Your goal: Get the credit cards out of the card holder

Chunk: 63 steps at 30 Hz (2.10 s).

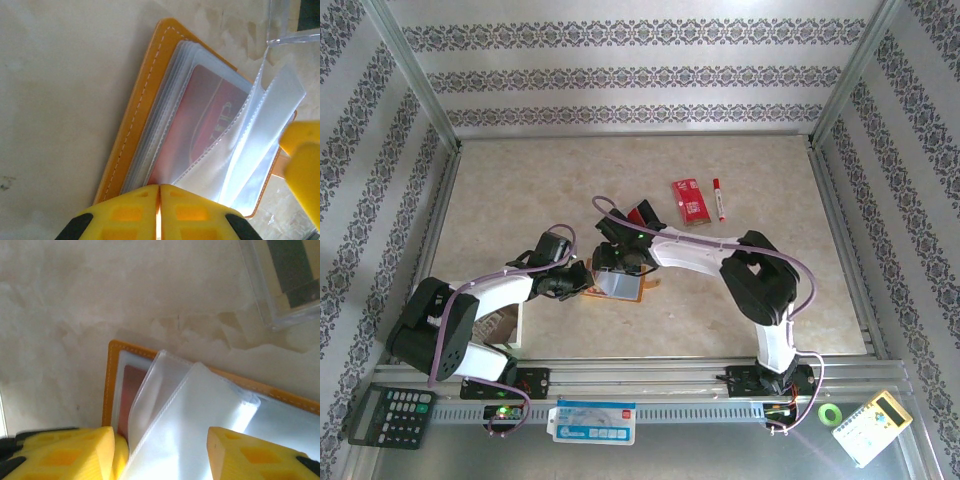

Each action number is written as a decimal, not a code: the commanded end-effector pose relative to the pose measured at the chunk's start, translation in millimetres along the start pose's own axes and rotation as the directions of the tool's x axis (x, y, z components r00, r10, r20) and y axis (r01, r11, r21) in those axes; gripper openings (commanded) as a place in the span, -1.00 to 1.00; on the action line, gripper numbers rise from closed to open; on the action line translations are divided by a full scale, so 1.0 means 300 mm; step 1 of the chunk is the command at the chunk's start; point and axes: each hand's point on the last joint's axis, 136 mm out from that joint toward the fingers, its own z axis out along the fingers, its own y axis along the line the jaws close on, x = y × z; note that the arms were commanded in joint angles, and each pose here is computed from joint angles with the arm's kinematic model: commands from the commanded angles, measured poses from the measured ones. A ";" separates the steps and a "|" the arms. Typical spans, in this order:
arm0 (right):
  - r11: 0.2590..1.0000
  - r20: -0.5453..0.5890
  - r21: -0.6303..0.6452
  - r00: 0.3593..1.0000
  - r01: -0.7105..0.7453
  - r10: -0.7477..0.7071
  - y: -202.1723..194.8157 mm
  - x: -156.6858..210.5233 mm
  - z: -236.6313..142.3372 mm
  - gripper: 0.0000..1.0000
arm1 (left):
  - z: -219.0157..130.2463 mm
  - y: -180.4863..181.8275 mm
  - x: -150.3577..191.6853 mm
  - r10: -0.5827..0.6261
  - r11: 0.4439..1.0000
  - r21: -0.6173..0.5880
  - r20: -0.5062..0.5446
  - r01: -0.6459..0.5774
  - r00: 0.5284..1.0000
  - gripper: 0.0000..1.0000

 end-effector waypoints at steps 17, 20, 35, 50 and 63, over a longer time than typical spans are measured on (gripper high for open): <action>0.971 0.013 0.212 0.994 -0.109 0.109 -0.116 -0.031 0.071 0.37 | 0.022 0.064 0.046 0.002 0.998 -0.068 -0.027 -0.004 1.000 -0.72; 0.966 0.025 0.244 0.996 -0.090 0.086 -0.124 -0.033 0.064 0.38 | 0.018 0.065 0.046 0.006 0.998 -0.070 -0.025 -0.008 1.000 -0.70; 0.936 0.079 0.344 0.996 -0.073 0.049 -0.203 -0.026 -0.019 0.41 | 0.002 0.055 0.040 0.012 0.997 -0.072 -0.017 -0.013 1.000 -0.45; 0.969 0.128 0.243 0.992 -0.043 0.012 -0.187 -0.018 -0.150 0.33 | 0.009 0.037 0.036 0.020 0.998 -0.055 -0.031 -0.022 0.999 -0.53; 0.988 0.007 0.122 0.996 -0.090 0.090 -0.053 -0.050 0.023 0.33 | 0.012 0.038 0.050 0.039 0.998 -0.044 -0.048 -0.041 0.998 -0.64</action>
